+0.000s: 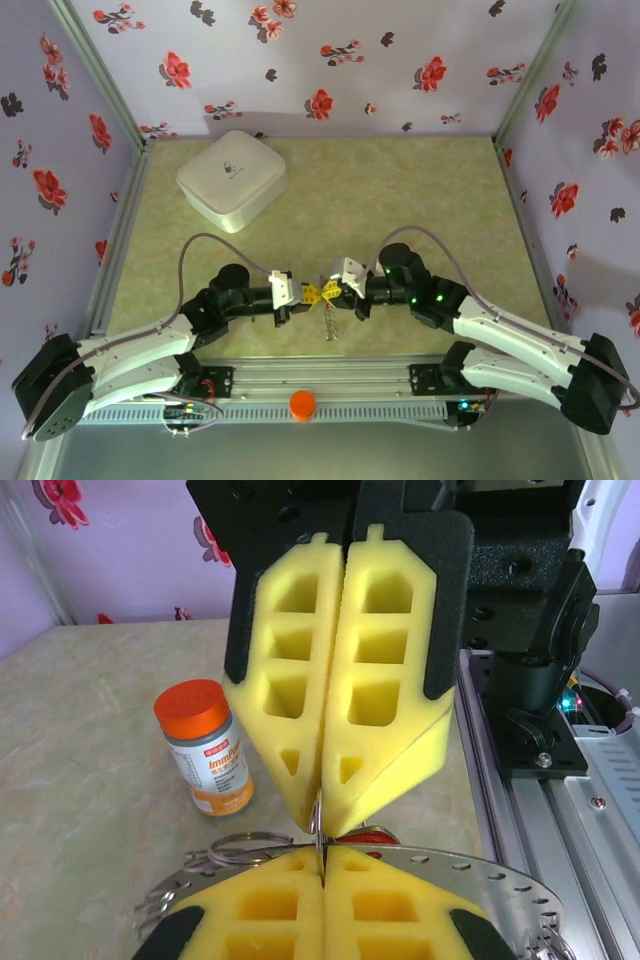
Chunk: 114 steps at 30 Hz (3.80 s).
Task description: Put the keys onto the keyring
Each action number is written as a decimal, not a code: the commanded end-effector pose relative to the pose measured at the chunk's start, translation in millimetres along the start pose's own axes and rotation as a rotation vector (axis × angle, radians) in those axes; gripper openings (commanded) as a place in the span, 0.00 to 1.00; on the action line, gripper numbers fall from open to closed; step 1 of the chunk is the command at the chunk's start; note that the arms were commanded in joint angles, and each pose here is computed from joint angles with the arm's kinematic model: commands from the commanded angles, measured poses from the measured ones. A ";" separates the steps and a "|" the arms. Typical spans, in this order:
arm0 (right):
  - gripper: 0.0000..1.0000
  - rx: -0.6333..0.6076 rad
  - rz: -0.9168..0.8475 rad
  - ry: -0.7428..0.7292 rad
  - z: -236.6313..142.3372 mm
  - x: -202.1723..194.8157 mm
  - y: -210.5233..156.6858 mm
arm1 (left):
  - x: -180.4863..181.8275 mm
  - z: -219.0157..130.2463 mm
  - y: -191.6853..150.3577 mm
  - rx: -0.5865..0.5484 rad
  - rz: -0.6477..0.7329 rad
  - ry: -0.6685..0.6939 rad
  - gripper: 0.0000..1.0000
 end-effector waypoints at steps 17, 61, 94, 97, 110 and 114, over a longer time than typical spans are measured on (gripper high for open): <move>0.00 0.259 -0.132 0.016 1.1 1.9 24.4 | 3.0 0.0 10.6 0.054 0.045 0.004 0.22; 0.17 0.075 0.003 -0.003 -1.1 -6.1 2.8 | 1.1 1.4 9.4 -0.109 0.016 0.006 0.00; 0.34 0.197 0.007 -0.024 -5.0 -10.8 14.6 | 7.1 11.8 4.1 0.080 0.055 -0.010 0.00; 0.37 0.194 0.039 -0.041 -8.6 -7.8 3.8 | 7.6 11.1 4.4 0.033 0.063 0.015 0.00; 0.32 0.229 0.043 -0.107 -7.9 -11.3 -7.3 | 6.3 9.1 4.9 -0.004 0.044 0.019 0.00; 0.32 0.223 0.019 -0.102 -6.5 -11.6 -5.8 | 5.2 8.8 4.9 -0.006 0.042 0.011 0.00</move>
Point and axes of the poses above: each hand's point on the last joint's axis, 136 mm out from that joint toward the fingers, its own z axis out along the fingers, its own x axis along the line the jaws close on, y = z × x, the point moved 10 cm from there along -z, back along the fingers, and after that the axes turned 1 degree about z, right-handed, at the moved point
